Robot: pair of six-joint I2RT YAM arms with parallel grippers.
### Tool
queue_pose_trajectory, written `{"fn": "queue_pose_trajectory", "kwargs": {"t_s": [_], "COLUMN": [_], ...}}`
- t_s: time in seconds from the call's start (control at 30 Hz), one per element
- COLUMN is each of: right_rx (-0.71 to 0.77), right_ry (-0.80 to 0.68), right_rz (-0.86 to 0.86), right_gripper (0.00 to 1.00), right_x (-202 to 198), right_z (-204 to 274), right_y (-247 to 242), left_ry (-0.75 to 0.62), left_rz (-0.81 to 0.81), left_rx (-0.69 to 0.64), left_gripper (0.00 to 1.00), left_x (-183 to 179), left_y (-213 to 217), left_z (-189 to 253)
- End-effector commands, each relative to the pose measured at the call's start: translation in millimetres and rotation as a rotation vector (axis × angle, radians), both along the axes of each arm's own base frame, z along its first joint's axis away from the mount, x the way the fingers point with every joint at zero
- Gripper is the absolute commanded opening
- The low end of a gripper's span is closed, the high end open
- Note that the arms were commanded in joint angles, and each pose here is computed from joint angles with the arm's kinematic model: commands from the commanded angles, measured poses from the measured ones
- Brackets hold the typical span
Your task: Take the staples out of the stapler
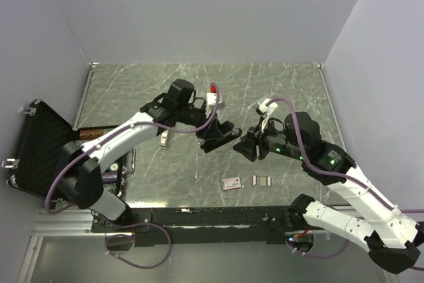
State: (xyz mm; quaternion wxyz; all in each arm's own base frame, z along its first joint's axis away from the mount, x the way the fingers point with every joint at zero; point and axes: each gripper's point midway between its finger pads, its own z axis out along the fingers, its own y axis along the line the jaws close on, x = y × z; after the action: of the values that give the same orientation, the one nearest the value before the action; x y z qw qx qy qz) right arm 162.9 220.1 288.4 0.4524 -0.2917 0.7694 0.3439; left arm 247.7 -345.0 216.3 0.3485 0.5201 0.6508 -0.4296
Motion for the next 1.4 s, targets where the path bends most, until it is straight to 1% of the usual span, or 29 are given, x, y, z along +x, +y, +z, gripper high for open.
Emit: {"fn": "queue_pose_trajectory", "kwargs": {"t_s": [0.0,0.13,0.23,0.33,0.5,0.67,0.93,1.07,1.23,1.37], "right_rx": [0.020,0.047,0.009,-0.020,-0.034,-0.050,-0.087,-0.135,-0.128,-0.132], "right_ry": [-0.041,-0.055,-0.014,0.020,-0.001,0.009,0.041,0.007,-0.021,-0.016], "right_rz": [0.057,0.103,0.149,0.184,0.210,0.267,0.320,0.338,0.335,0.356], "right_gripper": [0.52,0.51,0.52,0.55,0.61,0.61,0.61,0.60,0.60,0.59], "right_x": [-11.5,-24.4,-28.5,-29.3,-24.8,-23.9,-24.6,-23.7,-23.4,-26.2], "right_z": [26.4,51.1,47.7,42.6,47.0,54.7,44.3,34.7,29.5,23.4], "right_y": [-2.1,-3.5,1.0,7.3,12.9,26.0,42.9,47.5,47.1,47.8], "left_ry": [0.002,0.010,0.009,0.000,-0.019,-0.020,-0.014,-0.006,-0.007,-0.008], "left_rz": [-0.107,-0.150,-0.177,-0.198,-0.211,-0.211,-0.204,-0.211,-0.214,-0.215], "left_rx": [-0.134,-0.162,-0.184,-0.211,-0.239,-0.247,-0.225,-0.225,-0.238,-0.238], "left_gripper": [0.01,0.01,0.01,0.01,0.01,0.01,0.01,0.01,0.01,0.01], "left_x": [-41.7,-65.5,-78.8,-91.3,-104.6,-111.9,-113.0,-114.5,-116.8,-117.2], "left_y": [8.7,17.3,21.6,26.9,34.5,40.3,43.1,42.8,43.5,44.3], "left_z": [46.4,59.9,68.2,75.6,89.4,90.6,80.5,80.2,82.9,83.7]}}
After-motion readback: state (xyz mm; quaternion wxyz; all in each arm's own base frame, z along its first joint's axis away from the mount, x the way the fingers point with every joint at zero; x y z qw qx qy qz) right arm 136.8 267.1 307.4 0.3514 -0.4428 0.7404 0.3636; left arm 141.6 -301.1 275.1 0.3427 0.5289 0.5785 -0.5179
